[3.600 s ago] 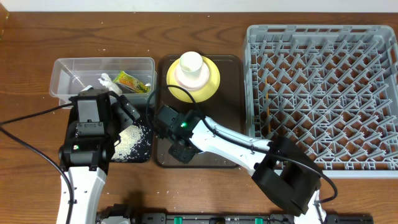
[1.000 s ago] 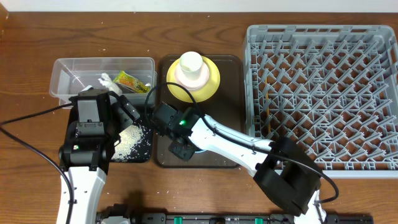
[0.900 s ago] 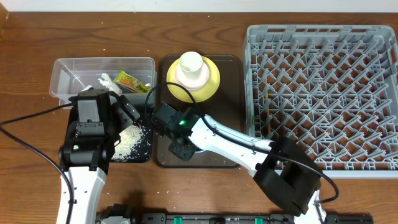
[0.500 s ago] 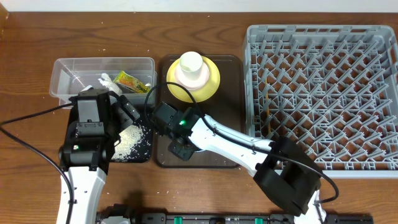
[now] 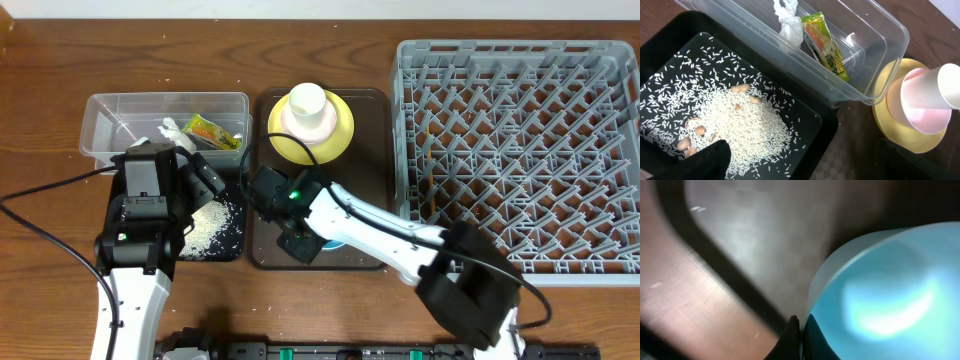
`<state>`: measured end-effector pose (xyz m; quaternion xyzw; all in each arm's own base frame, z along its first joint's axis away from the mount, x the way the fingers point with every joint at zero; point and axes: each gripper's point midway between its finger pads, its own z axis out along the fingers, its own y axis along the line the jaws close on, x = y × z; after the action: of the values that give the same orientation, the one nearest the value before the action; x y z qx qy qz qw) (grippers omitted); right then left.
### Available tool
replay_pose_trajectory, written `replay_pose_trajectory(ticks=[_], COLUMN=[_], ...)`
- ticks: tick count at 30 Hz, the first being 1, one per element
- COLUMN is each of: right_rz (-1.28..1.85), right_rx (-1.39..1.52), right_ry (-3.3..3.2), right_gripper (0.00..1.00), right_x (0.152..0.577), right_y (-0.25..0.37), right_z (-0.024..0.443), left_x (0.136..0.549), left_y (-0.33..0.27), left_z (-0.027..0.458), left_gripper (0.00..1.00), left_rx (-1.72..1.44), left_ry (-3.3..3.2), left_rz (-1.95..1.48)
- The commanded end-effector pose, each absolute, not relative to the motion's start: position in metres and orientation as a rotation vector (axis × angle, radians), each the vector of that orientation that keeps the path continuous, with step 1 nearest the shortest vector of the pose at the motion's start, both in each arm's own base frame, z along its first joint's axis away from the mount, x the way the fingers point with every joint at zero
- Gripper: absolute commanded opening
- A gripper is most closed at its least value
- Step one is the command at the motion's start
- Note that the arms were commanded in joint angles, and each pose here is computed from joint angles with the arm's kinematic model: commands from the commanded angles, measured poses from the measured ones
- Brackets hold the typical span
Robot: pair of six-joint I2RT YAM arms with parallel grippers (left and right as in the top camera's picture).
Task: Sort waste into correct bins and load items into the dishwasher rack
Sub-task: 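Lift the blue bowl and carry it right into the dish rack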
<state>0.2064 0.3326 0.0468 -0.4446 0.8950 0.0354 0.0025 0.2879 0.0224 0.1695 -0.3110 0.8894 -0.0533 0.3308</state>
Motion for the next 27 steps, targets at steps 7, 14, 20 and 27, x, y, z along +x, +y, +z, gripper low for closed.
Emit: replay_pose_trajectory(ticks=[7,14,20,27], right_rz=[0.454,0.700,1.117,1.493], right_rx=[-1.080,-0.711,-0.581,-0.623], right_ry=[2.530,2.392,2.150,1.839], right_gripper=[0.01,0.01,0.01,0.01], right_x=[0.244,0.313,0.371,0.418], right_y=[0.334,0.261,0.199,0.143], right_z=[0.213,0.292,0.338,0.346], left_x=[0.290,0.290,0.290,0.290], left_y=[0.027,0.027,0.027,0.027], left_z=[0.174,0.174,0.174,0.174], left_gripper=[0.95,0.95,0.95,0.95], left_rx=[-0.817,-0.817,-0.817,-0.817], left_ry=[2.313,2.313,2.313,2.313], left_rz=[-0.115,-0.115,-0.115,-0.115])
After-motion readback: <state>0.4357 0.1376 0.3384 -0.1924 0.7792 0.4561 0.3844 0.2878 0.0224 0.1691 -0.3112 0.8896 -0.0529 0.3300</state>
